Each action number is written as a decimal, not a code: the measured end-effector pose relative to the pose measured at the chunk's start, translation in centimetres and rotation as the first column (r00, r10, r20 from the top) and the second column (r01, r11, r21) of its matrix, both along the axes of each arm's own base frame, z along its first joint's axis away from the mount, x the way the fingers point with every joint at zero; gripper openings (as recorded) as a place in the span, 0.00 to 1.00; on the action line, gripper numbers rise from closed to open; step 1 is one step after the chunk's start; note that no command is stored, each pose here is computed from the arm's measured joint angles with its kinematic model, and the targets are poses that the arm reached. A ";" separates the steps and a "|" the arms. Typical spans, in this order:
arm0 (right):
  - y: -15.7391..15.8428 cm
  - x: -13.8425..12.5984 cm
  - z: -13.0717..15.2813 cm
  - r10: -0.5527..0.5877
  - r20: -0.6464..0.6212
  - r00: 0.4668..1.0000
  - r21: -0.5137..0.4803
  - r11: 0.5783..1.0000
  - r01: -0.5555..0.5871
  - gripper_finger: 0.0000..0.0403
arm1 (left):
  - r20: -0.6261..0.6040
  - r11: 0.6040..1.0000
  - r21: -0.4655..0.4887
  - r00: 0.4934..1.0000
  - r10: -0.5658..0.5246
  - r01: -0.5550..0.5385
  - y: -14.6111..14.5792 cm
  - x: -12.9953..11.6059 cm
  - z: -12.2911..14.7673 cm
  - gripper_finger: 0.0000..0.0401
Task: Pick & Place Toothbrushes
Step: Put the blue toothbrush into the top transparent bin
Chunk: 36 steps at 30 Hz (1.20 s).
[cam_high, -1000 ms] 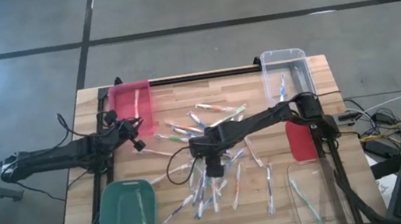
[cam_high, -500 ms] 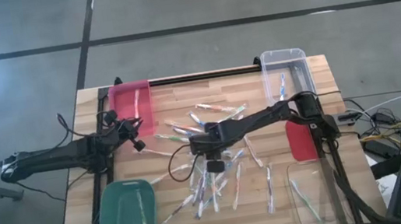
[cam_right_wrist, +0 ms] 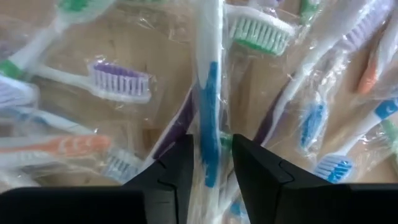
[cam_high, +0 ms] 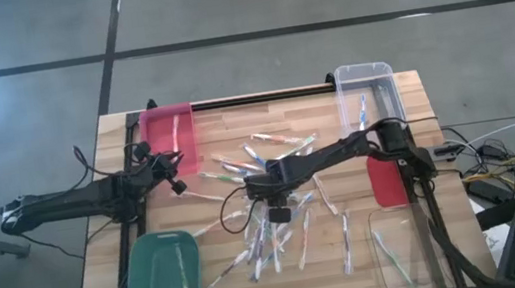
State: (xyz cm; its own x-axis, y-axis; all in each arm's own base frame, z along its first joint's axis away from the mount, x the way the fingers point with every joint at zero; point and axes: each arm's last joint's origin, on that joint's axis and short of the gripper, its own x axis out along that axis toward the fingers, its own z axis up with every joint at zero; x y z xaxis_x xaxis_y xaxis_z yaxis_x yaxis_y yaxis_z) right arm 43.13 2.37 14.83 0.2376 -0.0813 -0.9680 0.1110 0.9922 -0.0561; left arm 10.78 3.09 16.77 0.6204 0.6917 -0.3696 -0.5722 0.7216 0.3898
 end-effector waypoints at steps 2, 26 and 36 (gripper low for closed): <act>0.0 0.0 -0.1 -0.001 -0.002 1.000 -0.001 1.000 0.001 0.28 | -0.001 1.000 0.000 1.000 0.000 0.000 0.0 0.0 0.0 0.13; -0.3 -1.0 4.4 0.024 0.003 1.000 -0.019 1.000 -0.024 0.05 | -0.001 1.000 0.000 1.000 0.000 0.000 0.0 0.0 0.0 0.13; -2.3 -6.0 10.6 0.046 -0.160 0.986 -0.213 0.974 -0.080 0.05 | -0.001 1.000 0.000 1.000 0.000 0.000 0.0 0.0 0.0 0.13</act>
